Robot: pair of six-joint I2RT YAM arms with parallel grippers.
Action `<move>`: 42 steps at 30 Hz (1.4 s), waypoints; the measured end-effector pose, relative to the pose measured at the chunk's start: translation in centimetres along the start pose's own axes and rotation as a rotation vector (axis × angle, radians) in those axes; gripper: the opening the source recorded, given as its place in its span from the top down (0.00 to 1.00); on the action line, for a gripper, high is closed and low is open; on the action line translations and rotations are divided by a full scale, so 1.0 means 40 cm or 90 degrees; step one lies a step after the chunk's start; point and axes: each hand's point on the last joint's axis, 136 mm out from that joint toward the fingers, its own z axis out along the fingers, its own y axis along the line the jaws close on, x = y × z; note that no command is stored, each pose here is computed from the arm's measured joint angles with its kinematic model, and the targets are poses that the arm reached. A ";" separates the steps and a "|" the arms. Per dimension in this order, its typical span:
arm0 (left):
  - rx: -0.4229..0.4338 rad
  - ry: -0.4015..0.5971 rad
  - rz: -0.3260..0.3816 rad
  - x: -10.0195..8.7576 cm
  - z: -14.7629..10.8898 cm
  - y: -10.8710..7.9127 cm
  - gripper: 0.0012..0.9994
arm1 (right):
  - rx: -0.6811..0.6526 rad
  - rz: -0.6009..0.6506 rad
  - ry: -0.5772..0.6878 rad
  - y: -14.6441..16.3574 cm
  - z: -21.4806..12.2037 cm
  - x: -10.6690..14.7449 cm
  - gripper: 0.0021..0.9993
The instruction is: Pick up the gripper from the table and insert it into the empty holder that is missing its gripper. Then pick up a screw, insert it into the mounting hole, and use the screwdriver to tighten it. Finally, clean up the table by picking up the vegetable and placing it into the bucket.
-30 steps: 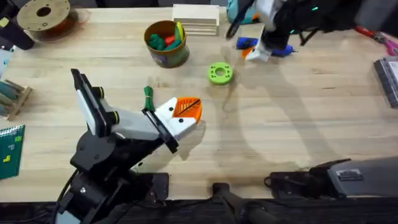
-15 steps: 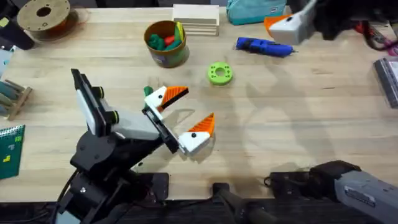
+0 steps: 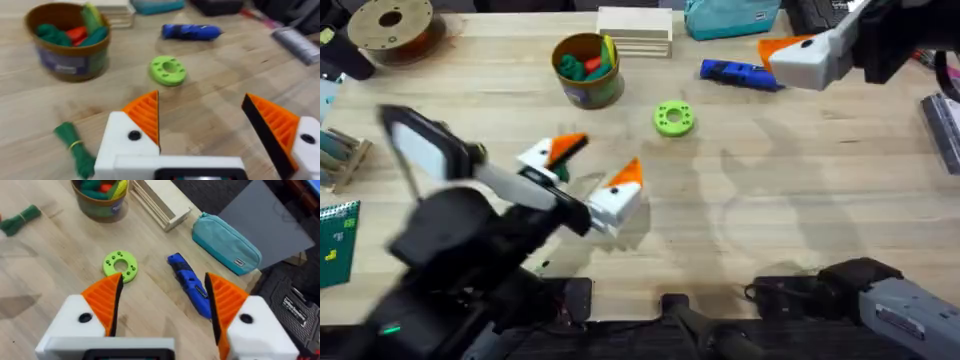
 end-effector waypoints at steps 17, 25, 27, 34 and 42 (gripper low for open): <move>-0.313 0.349 -0.153 -0.075 0.072 0.152 0.01 | -0.031 0.090 0.026 0.029 -0.004 0.026 0.11; -0.422 0.441 -0.211 0.005 0.072 0.272 0.01 | -0.023 0.127 0.011 0.078 -0.134 0.050 0.11; -0.464 0.485 -0.241 0.051 0.076 0.325 0.01 | 0.006 0.117 -0.055 0.094 -0.229 0.033 0.11; -0.498 0.579 -0.259 0.155 0.105 0.375 0.01 | 0.034 0.108 -0.120 0.107 -0.308 0.018 0.11; -0.515 0.637 -0.266 0.225 0.127 0.402 0.20 | 0.034 0.109 -0.119 0.108 -0.309 0.018 0.11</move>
